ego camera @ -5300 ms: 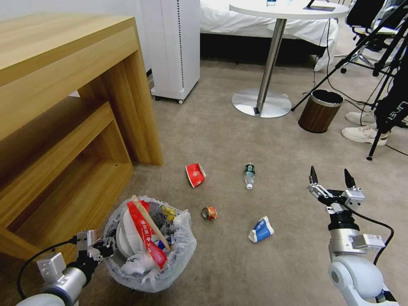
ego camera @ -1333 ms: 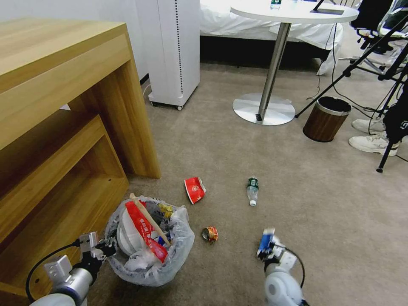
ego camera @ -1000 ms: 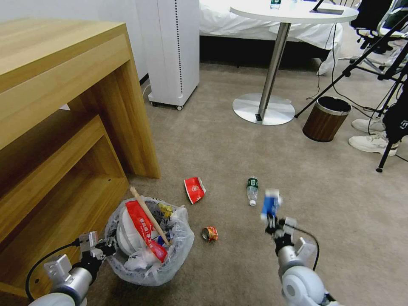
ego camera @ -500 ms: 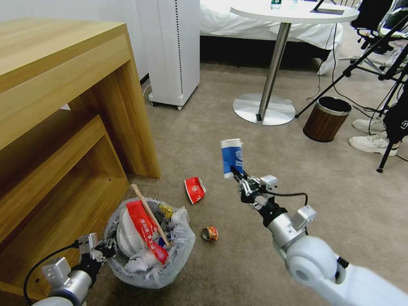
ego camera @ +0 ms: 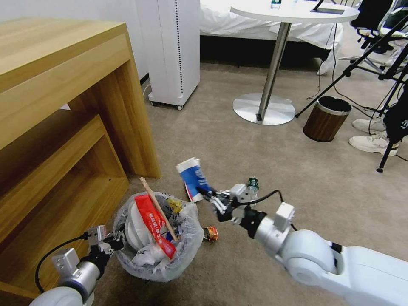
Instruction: Pick up the trash bin and place the garbage on the floor into it.
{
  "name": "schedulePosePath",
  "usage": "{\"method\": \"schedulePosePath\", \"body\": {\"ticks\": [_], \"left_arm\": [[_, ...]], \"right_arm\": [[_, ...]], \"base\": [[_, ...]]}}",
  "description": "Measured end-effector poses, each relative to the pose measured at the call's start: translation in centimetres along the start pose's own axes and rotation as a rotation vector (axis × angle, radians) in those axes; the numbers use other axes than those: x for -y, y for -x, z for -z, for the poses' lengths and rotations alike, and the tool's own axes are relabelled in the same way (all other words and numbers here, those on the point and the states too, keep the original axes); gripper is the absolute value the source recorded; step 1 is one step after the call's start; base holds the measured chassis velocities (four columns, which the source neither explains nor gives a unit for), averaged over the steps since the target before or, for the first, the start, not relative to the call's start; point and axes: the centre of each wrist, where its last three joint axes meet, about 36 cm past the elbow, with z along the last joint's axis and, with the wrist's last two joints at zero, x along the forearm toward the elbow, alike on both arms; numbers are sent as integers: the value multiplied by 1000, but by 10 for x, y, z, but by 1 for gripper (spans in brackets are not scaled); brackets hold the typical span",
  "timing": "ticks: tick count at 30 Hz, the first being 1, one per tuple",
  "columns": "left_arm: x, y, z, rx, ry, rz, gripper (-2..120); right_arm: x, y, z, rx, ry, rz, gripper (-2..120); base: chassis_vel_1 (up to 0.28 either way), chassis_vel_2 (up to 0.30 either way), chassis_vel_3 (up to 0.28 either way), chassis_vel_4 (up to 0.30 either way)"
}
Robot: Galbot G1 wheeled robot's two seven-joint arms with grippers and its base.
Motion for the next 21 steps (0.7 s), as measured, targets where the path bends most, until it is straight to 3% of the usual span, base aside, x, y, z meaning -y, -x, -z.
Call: {"method": "schedulePosePath", "body": {"ticks": [11, 21], "left_arm": [[1, -6, -2, 8, -9, 11, 0], [1, -8, 2, 37, -20, 19, 0]], "right_arm": [[4, 41, -17, -9, -95, 233, 6], [-12, 65, -37, -131, -102, 256, 6]], "base": [[0, 0, 0, 0], [0, 0, 0, 0]]}}
